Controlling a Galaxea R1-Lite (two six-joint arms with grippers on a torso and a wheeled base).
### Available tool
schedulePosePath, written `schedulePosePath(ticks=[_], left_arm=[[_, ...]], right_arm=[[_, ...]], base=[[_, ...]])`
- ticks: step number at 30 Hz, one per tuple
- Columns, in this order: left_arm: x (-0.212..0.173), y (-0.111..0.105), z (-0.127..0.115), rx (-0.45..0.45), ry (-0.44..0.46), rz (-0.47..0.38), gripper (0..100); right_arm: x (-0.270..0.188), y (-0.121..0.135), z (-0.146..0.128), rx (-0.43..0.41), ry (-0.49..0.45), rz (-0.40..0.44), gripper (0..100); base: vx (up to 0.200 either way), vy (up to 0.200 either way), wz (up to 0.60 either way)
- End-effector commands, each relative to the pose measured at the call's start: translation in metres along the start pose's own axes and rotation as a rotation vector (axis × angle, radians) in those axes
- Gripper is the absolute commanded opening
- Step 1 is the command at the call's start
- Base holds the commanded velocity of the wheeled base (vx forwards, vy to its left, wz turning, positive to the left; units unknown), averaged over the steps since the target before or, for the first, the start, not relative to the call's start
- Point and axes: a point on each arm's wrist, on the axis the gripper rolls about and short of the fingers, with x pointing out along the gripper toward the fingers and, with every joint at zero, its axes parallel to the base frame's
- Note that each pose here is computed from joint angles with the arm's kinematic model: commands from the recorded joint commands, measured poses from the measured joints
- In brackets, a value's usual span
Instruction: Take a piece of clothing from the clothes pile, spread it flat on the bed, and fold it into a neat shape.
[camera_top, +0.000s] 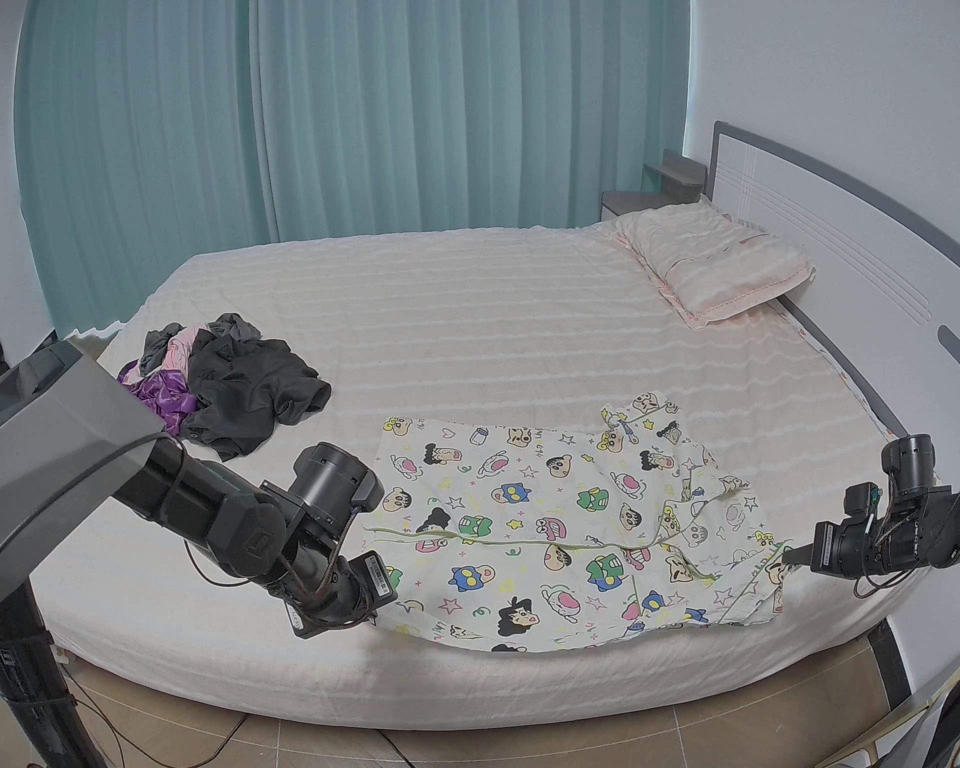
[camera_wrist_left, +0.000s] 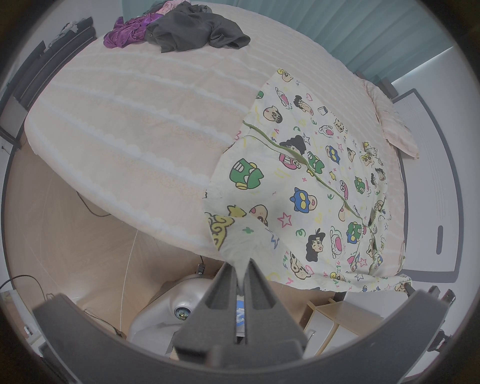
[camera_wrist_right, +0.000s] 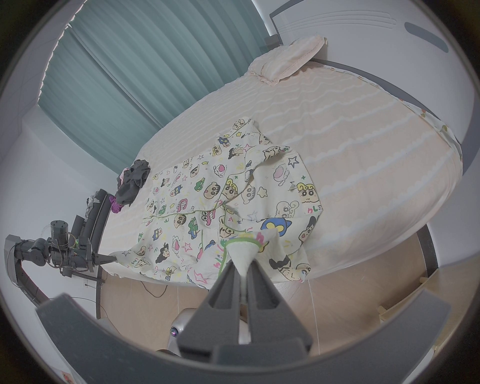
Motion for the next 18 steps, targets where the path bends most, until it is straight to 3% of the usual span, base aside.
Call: schedulePosePath(ticks=[1, 12, 18], left_arm=[[0.014, -0.003, 0.002, 0.002, 0.018, 0.021, 0], [0.02, -0.015, 0.022, -0.035, 0.002, -0.029, 0], [0.021, -0.023, 0.042, -0.122, -0.039, -0.067, 0]], right_arm=[[0.002, 0.0, 0.003, -0.004, -0.008, 0.001, 0], [0.019, -0.006, 0.019, 0.006, -0.016, -0.019, 0], [0.03, -0.011, 0.029, 0.01, -0.021, -0.026, 0]], base=[[0.0, 0.0, 0.0], [0.0, 0.0, 0.0], [0.0, 0.0, 0.0]])
